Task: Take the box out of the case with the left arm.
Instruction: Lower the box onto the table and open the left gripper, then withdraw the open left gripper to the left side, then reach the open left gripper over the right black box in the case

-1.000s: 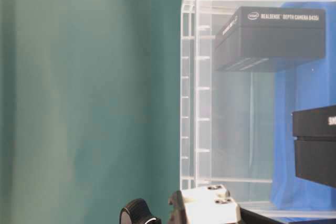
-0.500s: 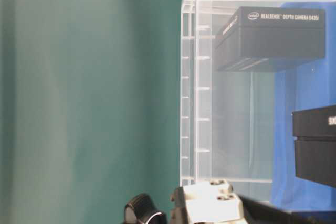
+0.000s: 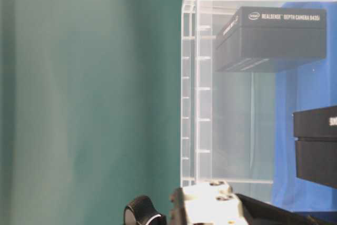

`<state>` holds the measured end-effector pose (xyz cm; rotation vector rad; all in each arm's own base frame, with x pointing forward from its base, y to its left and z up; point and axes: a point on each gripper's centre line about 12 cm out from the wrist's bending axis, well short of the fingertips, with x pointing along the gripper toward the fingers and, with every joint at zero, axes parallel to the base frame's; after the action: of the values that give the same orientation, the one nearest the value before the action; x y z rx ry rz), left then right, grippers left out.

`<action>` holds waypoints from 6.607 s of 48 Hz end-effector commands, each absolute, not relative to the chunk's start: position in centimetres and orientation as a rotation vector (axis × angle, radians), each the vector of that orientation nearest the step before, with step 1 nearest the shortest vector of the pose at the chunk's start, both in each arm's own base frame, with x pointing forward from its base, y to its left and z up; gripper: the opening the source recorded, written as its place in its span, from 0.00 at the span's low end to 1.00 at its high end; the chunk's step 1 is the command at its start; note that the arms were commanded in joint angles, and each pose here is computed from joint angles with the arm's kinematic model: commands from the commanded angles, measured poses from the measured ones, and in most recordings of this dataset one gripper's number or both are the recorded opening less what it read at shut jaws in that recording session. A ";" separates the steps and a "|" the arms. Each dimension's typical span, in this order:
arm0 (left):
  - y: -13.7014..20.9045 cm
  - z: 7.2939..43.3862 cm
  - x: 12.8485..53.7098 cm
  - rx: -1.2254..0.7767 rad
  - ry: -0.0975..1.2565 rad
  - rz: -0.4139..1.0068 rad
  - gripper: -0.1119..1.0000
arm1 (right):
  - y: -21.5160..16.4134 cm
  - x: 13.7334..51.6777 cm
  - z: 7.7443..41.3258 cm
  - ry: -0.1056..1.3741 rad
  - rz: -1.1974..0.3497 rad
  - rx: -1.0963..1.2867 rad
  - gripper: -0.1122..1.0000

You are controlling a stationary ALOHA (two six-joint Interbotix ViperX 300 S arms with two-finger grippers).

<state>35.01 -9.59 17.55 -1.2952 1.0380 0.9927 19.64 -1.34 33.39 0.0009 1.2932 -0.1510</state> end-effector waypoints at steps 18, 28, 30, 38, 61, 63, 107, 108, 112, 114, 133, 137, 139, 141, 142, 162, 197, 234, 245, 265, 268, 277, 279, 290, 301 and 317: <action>-8.6 27.1 33.7 -1.332 0.987 0.970 0.90 | -1.4 19.7 33.8 1.279 -0.154 0.000 0.10; -7.8 31.3 31.8 -1.348 0.957 0.962 0.90 | -1.4 19.7 33.8 1.279 -0.153 -0.001 0.10; -7.8 31.9 31.6 -1.358 0.948 0.954 0.90 | -1.4 19.7 33.8 1.278 -0.153 -0.001 0.10; -7.7 33.4 31.5 -1.378 0.924 0.918 0.90 | -1.4 19.7 33.8 1.278 -0.153 -0.001 0.10; -7.9 32.8 29.2 -1.318 0.979 0.973 0.90 | -1.4 19.7 33.8 1.279 -0.153 -0.001 0.10; -7.9 32.7 28.6 -1.309 0.986 0.972 0.90 | -1.4 19.7 33.8 1.278 -0.152 -0.002 0.10; -4.1 31.1 21.3 -1.254 0.988 1.053 0.90 | -1.4 19.7 33.7 1.282 -0.155 0.001 0.10; -3.7 31.2 21.3 -1.252 0.987 1.056 0.90 | -1.4 19.8 33.6 1.284 -0.156 0.003 0.10; -2.3 31.2 21.4 -1.234 0.979 1.056 0.90 | -1.4 19.8 33.6 1.285 -0.157 0.004 0.10; -1.6 31.3 21.4 -1.223 0.978 1.057 0.90 | -1.4 19.8 33.5 1.286 -0.157 0.004 0.10; 6.0 31.7 21.2 -1.139 0.947 1.072 0.90 | -1.4 19.8 33.5 1.286 -0.157 0.004 0.10; 6.9 31.8 21.2 -1.124 0.940 1.072 0.90 | -1.4 19.8 33.5 1.288 -0.157 0.004 0.10; 7.3 31.8 21.3 -1.116 0.938 1.068 0.90 | -1.4 19.8 33.5 1.286 -0.157 0.004 0.10; 7.7 31.8 21.4 -1.103 0.939 1.063 0.90 | -1.4 19.8 33.5 1.286 -0.157 0.004 0.10; 7.9 31.8 21.4 -1.100 0.937 1.062 0.90 | -1.4 19.8 33.5 1.286 -0.157 0.004 0.10; 8.7 31.6 22.4 -1.109 0.951 1.062 0.90 | -1.4 19.8 33.5 1.288 -0.157 0.004 0.10; 8.8 31.4 22.6 -1.141 0.944 1.086 0.90 | -1.4 19.8 33.5 1.288 -0.159 0.006 0.10; 8.8 31.6 23.2 -1.149 0.943 1.081 0.90 | -1.4 19.8 33.5 1.288 -0.158 0.005 0.10; 9.1 31.6 24.9 -1.142 0.956 1.078 0.90 | -1.4 19.8 33.5 1.288 -0.158 0.005 0.10; 9.9 32.4 30.1 -1.130 0.964 1.055 0.90 | -1.4 20.1 33.5 1.256 -0.155 0.004 0.10; 10.0 32.6 31.0 -1.129 0.962 1.049 0.90 | -1.4 20.2 33.5 1.254 -0.154 0.004 0.10; 10.1 33.0 33.4 -1.152 0.941 1.050 0.90 | -1.4 20.2 33.5 1.254 -0.154 0.003 0.10; 10.1 33.0 33.9 -1.154 0.941 1.050 0.90 | -1.4 20.2 33.5 1.255 -0.153 0.002 0.10; 9.9 33.0 37.6 -1.157 0.934 1.030 0.90 | -1.4 20.2 33.5 1.255 -0.152 0.000 0.10; 10.5 33.3 42.2 -1.160 0.908 1.001 0.90 | -1.4 20.2 33.4 1.256 -0.151 0.000 0.10; 10.9 32.3 47.8 -1.151 0.915 0.984 0.90 | -1.4 20.3 33.2 1.252 -0.149 -0.002 0.10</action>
<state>46.98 11.25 30.58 -1.1440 0.9548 1.0191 20.05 -1.33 32.85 0.0001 1.2687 -0.1477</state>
